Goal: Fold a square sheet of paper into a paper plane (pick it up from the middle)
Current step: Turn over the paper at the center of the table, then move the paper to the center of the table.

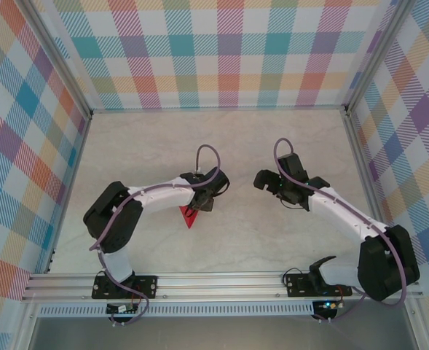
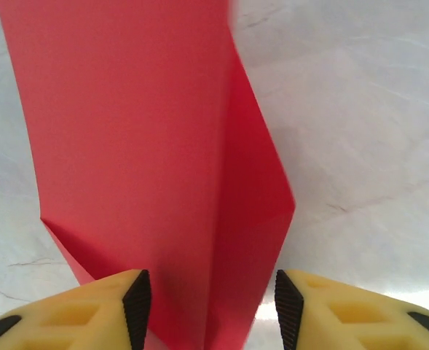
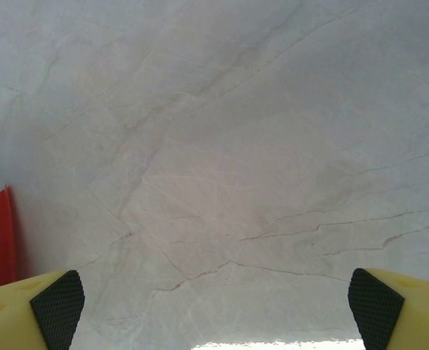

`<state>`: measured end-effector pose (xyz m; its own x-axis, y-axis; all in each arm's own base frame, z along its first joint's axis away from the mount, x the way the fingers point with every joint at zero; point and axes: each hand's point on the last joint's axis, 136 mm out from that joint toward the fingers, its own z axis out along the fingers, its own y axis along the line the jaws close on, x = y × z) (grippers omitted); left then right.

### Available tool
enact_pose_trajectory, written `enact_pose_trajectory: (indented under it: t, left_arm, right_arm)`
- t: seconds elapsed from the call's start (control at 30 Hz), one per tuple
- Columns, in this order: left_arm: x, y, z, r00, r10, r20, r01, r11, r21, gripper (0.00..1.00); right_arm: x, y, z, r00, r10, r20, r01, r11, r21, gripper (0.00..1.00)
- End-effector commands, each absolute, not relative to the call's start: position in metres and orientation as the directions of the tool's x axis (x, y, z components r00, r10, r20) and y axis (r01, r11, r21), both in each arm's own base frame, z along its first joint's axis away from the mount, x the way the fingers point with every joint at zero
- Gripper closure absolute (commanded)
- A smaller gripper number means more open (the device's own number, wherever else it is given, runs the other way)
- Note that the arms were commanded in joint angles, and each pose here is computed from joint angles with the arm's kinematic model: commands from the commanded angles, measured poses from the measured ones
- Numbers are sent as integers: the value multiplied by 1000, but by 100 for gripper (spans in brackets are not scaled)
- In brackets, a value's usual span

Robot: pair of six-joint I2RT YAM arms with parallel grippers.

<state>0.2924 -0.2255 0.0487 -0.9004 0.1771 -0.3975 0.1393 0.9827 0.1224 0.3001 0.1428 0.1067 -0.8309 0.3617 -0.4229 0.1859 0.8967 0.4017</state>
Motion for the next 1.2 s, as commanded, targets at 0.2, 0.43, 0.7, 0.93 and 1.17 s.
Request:
enact_pose_trajectory:
  t: [0.2,0.43,0.7,0.93,1.17]
  left_arm:
    - [293,-227,100,-899,-54,-435,109,934,-340,30]
    - [302,-163,93,-868,-307,-391,-113,888,-446,25]
    - [297,-105,76,-787,-511,-345,-332,823,-461,22]
    - [293,-76,72,-725,-606,-327,-428,768,-476,20]
    - [290,-74,67,-726,-617,-305,-445,758,-476,19]
  right_arm:
    - [299,216,114,-889,170,-425,-35,900,435,9]
    - [286,299,108,-919,44,-391,-159,867,472,15]
    - [258,387,93,-924,-110,-366,-292,819,494,35]
    - [239,434,85,-922,-201,-332,-361,756,545,66]
    - [233,448,61,-929,-256,-266,-363,768,527,75]
